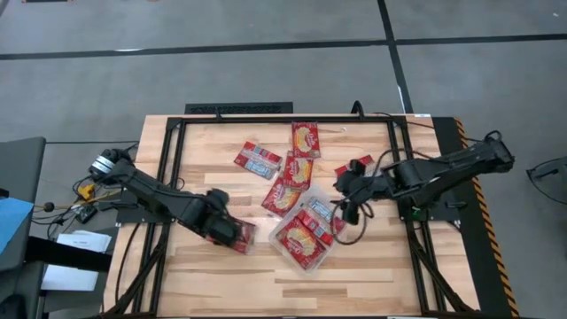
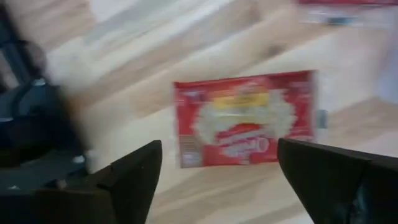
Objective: Sort popcorn bags into baskets
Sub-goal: Put the red popcorn bag into the transparent bin
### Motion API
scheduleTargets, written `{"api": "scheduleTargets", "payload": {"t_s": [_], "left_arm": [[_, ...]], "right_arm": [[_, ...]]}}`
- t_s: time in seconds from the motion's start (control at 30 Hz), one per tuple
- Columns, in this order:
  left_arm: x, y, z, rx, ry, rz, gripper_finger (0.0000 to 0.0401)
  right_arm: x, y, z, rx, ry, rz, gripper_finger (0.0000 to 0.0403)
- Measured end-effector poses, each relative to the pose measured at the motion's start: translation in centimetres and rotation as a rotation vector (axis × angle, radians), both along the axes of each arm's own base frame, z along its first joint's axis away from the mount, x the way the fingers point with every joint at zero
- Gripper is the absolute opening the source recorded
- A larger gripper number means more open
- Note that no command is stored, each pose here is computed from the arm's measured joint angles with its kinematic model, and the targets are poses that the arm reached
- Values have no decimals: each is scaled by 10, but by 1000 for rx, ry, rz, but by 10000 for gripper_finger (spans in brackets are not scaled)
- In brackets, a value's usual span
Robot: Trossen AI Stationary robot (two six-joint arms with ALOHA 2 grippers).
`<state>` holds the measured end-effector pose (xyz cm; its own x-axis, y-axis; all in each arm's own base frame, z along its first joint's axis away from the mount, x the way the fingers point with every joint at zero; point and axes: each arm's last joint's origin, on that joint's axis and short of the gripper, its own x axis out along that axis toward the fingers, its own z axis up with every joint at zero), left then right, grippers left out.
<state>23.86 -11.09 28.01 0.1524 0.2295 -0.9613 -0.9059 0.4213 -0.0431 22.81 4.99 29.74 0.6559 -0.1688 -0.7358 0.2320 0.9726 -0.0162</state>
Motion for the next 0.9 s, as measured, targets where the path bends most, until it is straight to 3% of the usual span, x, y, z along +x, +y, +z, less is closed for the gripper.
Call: {"api": "scheduleTargets", "payload": {"t_s": [0.13,0.53,0.73,0.9], "left_arm": [[-17,9,-12,-26,-82,35,313],[-77,39,-96,-139,-199,196,309],[-77,38,-132,-281,-386,189,309],[-82,40,-148,-312,-409,231,307]], "right_arm": [[13,4,-8,10,-2,3,271],[27,8,-17,47,-1,31,272],[28,9,-17,71,-6,50,272],[28,10,-16,72,-11,51,272]]}}
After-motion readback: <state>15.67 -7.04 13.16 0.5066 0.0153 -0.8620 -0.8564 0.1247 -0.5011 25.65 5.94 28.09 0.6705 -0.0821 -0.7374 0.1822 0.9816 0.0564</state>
